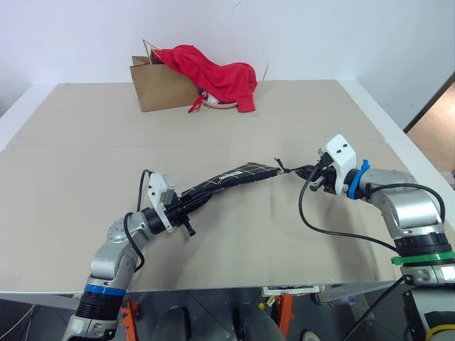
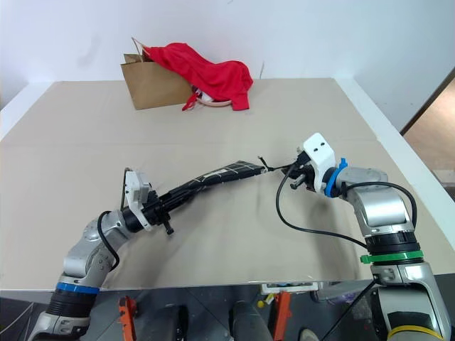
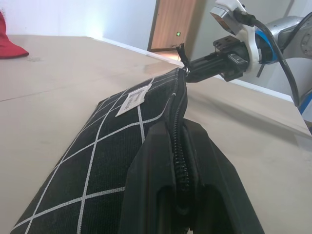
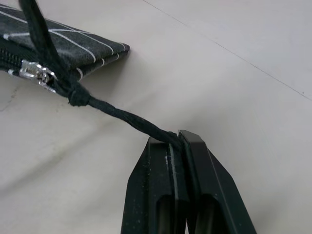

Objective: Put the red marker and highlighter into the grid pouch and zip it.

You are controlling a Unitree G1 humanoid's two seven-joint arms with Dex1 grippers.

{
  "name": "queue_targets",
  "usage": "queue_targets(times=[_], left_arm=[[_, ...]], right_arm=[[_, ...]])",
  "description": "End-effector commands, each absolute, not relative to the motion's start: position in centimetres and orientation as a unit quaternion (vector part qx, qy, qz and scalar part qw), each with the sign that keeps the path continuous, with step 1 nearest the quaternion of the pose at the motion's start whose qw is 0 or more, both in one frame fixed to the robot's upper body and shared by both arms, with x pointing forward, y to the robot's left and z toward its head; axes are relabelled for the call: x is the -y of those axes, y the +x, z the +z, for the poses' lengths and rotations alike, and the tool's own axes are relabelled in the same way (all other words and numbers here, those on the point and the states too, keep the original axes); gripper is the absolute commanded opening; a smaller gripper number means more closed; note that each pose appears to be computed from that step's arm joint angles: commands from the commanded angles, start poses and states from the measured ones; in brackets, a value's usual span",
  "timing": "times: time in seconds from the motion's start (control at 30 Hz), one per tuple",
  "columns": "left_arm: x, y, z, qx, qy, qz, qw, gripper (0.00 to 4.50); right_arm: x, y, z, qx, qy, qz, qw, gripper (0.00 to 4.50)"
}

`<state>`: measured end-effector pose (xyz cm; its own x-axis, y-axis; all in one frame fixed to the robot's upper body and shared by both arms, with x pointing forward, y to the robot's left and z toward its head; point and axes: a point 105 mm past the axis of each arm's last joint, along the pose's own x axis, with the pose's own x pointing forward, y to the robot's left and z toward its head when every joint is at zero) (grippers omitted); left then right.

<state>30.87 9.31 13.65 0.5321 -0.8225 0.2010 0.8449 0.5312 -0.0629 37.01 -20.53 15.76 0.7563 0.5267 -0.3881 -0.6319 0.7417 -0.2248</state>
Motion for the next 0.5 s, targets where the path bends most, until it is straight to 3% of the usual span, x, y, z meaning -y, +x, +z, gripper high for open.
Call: queue_targets(times=[0.03, 0.1, 0.2, 0.4, 0.5], left_arm=[[-9.9, 31.3, 15.1, 0.101, -0.072, -0.461, 0.879, 0.00], [-9.7, 31.1, 15.1, 0.102, -0.064, -0.471, 0.874, 0.00], [-9.2, 30.7, 14.9, 0.105, -0.043, -0.492, 0.863, 0.00], [-7.5, 29.8, 14.9, 0.127, -0.002, -0.571, 0.811, 0.00], [-7.0, 29.7, 14.4, 0.132, 0.018, -0.607, 0.783, 0.00]], right_arm=[[18.2, 35.3, 16.3, -0.132, -0.159, 0.379, 0.902, 2.04], [18.5, 34.2, 16.1, -0.139, -0.150, 0.396, 0.895, 3.06], [19.9, 31.9, 16.3, -0.158, -0.119, 0.429, 0.882, 4.09], [26.1, 28.6, 18.1, -0.151, -0.129, 0.390, 0.899, 4.09], [27.0, 27.3, 18.6, -0.140, -0.130, 0.380, 0.905, 4.09]])
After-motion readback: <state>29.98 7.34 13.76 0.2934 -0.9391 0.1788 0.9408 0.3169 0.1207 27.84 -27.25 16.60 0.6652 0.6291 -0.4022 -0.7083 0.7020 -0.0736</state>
